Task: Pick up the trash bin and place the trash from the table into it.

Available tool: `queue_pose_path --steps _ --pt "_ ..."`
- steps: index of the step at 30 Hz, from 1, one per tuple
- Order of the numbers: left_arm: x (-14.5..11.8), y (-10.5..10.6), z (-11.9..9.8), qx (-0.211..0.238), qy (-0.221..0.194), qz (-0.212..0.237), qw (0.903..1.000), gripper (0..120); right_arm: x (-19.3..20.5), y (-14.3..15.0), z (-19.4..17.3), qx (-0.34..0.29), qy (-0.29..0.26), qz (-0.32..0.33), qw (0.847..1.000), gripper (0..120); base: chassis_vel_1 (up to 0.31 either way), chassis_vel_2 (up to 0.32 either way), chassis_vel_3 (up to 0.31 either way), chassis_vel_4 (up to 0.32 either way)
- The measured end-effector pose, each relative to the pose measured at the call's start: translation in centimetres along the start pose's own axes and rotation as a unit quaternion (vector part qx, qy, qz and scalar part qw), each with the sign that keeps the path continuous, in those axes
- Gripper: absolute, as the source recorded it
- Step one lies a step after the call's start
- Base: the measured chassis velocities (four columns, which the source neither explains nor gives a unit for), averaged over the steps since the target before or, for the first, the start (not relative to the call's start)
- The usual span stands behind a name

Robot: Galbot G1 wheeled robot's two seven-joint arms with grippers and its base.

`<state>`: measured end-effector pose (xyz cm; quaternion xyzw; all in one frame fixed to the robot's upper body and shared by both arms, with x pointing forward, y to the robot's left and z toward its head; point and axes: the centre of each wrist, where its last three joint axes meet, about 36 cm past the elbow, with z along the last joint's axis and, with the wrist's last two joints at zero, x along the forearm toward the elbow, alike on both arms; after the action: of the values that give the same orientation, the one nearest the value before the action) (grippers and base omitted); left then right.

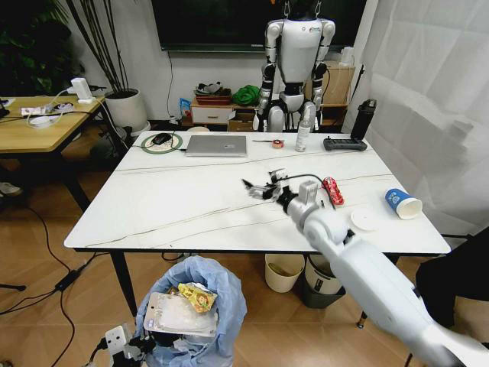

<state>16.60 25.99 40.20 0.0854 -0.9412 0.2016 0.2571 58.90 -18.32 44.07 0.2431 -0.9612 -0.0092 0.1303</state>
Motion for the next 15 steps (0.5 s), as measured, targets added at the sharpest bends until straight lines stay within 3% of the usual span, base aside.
queue_pose_path --steps 8,15 --pt "0.2 -0.2 0.0 0.000 -0.003 -0.002 1.0000 0 -4.4 -2.3 2.3 -0.005 0.055 0.013 0.998 100 0.000 0.000 0.000 0.000" --pt "0.3 -0.3 0.1 0.001 -0.006 -0.003 1.0000 0 -6.2 -3.0 3.0 -0.003 0.070 0.029 0.997 100 0.000 0.000 0.000 0.000"
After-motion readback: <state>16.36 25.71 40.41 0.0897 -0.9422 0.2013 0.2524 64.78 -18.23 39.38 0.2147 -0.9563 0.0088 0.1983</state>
